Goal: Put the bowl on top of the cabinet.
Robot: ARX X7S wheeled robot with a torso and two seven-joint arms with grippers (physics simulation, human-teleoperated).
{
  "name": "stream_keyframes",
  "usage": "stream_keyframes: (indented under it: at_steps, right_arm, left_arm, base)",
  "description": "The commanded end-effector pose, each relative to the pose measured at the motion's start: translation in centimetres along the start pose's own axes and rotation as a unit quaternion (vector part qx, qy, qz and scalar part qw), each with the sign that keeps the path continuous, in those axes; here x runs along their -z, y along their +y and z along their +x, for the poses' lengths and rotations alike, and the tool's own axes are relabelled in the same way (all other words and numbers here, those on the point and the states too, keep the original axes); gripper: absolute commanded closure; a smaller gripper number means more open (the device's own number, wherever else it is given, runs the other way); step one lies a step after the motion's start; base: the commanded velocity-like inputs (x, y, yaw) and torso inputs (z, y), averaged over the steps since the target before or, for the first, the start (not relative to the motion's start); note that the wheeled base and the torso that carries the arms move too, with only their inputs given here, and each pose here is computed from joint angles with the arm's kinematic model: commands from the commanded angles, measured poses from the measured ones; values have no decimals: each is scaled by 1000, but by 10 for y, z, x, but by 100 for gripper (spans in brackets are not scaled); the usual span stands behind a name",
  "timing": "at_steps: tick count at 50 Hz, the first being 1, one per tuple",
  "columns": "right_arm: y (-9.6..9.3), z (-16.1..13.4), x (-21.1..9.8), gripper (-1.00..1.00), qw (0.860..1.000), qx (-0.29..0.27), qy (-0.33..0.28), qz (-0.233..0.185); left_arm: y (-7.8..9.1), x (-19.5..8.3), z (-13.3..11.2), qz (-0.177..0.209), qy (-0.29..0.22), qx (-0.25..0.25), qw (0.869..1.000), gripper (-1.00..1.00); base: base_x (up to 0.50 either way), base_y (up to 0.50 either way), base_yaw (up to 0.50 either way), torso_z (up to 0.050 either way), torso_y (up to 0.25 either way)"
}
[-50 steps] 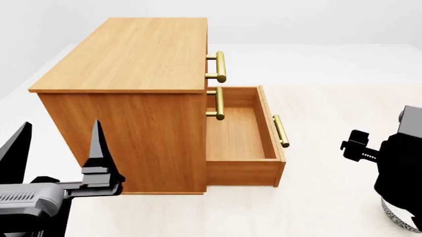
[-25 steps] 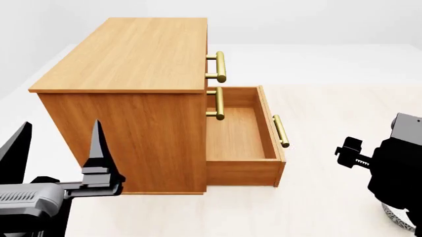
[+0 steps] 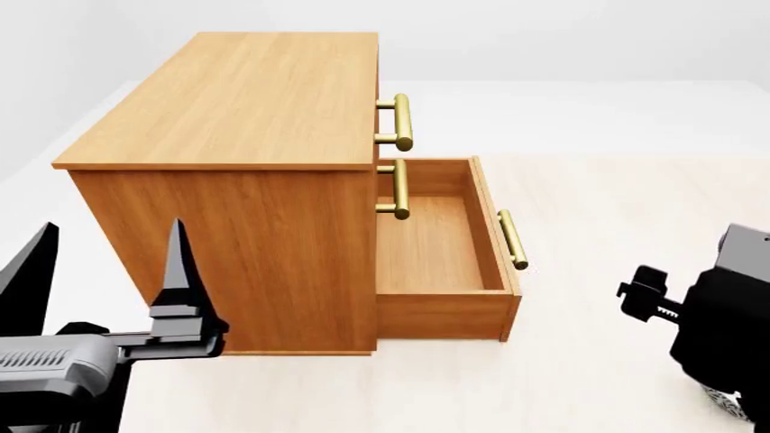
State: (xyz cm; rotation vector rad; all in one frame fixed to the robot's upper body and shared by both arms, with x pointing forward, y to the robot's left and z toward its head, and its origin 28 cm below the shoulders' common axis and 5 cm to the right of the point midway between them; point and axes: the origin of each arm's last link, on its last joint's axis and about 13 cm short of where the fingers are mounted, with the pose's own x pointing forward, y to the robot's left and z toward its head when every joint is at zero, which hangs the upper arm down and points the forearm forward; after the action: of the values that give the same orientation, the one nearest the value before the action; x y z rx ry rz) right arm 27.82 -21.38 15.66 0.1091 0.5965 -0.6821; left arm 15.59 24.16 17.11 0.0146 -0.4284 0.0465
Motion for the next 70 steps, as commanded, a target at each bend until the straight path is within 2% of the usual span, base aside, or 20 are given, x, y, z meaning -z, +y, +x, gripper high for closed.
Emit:
stream_keyframes:
  at_steps: [1, 42, 70]
  right_arm:
    - [0, 7, 7, -100, 1000, 8, 6, -3]
    - [4, 29, 29, -100, 999, 30, 34, -20]
    - [4, 32, 29, -100, 996, 46, 69, -19]
  left_arm:
    - [0, 0, 0, 0, 0, 0, 1000, -100]
    - [-1, 0, 0, 1, 0, 2, 1000, -100]
    - [-1, 1, 0, 1, 0, 1, 1000, -100]
  base:
    - [0, 0, 0, 0, 0]
    - [0, 0, 0, 0, 0]
    - [0, 0, 0, 0, 0]
